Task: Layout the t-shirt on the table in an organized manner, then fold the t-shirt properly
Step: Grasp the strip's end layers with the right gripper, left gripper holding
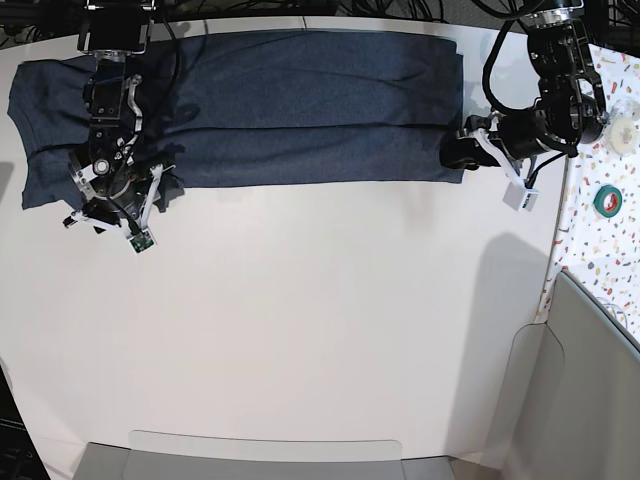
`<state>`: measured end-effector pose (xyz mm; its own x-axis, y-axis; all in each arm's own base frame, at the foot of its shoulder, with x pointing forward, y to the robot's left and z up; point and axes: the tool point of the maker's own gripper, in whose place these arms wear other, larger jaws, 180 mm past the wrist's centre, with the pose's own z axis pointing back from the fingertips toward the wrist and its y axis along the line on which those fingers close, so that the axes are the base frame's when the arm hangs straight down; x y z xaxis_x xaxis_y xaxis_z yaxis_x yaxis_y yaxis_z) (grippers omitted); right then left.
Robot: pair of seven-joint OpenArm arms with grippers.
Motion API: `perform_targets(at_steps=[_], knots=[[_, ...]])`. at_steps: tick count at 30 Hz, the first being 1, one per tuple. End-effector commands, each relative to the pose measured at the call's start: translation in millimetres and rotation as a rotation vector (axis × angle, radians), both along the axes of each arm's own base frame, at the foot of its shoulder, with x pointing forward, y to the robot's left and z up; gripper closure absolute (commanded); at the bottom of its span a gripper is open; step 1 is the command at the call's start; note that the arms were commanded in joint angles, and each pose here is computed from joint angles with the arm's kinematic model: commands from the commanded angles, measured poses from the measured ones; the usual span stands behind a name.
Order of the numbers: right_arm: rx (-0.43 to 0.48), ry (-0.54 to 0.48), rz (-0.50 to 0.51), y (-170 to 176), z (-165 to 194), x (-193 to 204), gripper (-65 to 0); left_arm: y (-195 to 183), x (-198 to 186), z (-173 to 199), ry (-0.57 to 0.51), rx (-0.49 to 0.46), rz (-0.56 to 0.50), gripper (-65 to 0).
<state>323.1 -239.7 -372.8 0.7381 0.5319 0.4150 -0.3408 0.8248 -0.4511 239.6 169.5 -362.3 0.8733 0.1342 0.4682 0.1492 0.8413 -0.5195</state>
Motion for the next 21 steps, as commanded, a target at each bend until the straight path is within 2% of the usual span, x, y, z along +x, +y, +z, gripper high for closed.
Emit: perform_targets(at_steps=[1,13,21], knots=[[-0.009,-0.044,0.000,-2.4,12.7,8.7,-24.5,1.4,5.5,9.1,-0.031,-0.003,-0.002,-18.3],[0.005,-0.053,0.005,1.3,13.7,11.5,-24.5,1.8,5.2,8.9,-0.030,-0.004,0.001,-18.3],[0.063,-0.066,0.008,22.9,11.2,12.7,-24.5,1.9,5.4,9.1,-0.031,-0.004,0.002,-18.3]])
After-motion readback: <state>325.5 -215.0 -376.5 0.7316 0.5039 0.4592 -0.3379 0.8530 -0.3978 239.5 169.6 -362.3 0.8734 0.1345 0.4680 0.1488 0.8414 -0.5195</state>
